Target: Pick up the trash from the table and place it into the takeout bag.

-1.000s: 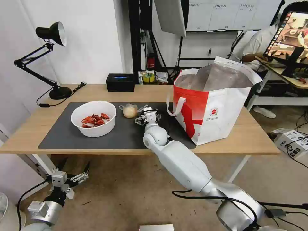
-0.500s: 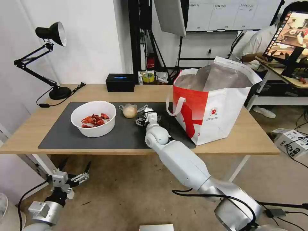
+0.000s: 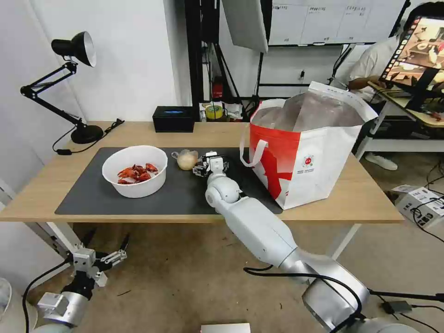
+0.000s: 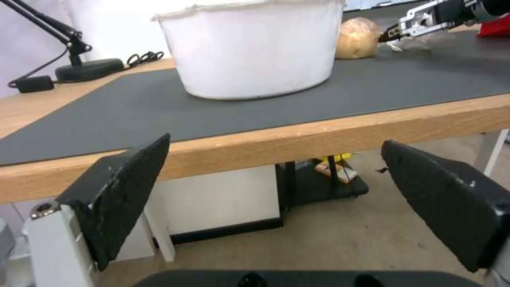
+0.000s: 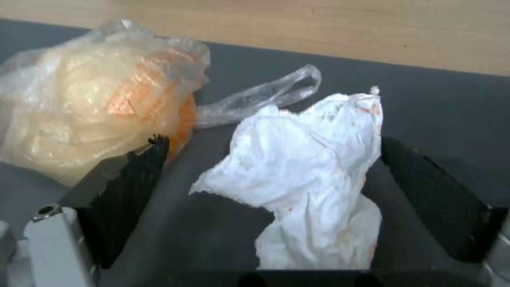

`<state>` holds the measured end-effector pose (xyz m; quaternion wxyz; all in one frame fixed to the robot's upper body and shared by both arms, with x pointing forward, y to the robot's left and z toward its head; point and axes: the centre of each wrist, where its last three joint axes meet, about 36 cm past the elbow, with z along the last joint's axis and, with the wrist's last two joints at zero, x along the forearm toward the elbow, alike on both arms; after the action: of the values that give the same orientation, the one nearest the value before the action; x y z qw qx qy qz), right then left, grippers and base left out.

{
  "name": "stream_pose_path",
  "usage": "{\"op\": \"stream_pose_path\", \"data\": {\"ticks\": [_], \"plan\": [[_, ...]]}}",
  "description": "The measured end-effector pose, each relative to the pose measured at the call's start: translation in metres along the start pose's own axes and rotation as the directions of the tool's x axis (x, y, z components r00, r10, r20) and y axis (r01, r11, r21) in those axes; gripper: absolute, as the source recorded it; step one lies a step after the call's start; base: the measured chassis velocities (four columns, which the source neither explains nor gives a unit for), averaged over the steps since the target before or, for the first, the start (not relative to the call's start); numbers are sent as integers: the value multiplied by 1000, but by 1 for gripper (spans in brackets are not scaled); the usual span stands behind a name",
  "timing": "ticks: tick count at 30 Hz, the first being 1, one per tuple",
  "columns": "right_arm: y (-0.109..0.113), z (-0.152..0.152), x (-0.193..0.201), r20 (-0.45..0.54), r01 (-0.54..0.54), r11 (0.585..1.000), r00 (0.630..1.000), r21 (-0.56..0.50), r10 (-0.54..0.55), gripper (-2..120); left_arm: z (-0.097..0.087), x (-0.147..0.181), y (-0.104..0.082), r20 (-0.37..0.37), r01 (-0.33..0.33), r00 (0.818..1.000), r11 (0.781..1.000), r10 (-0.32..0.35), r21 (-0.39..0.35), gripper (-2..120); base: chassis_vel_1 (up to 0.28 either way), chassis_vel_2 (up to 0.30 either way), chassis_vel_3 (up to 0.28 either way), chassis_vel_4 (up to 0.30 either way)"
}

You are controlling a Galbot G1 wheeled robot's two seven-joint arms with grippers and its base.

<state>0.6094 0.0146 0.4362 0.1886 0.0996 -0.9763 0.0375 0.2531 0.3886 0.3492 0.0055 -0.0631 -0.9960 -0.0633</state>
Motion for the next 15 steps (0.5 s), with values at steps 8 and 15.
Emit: {"op": "stream_pose_path", "data": {"ticks": [8, 15], "plan": [[-1, 2, 1, -17, -9, 1000, 1000, 9, 9, 79, 0, 3, 1, -1, 4, 1000, 1000, -4, -2, 100, 0, 0, 0, 0], [-3, 9, 3, -25, -18, 1000, 1000, 7, 18, 55, 1, 3, -2, -1, 4, 1000, 1000, -4, 7, 100, 0, 0, 0, 0]]}}
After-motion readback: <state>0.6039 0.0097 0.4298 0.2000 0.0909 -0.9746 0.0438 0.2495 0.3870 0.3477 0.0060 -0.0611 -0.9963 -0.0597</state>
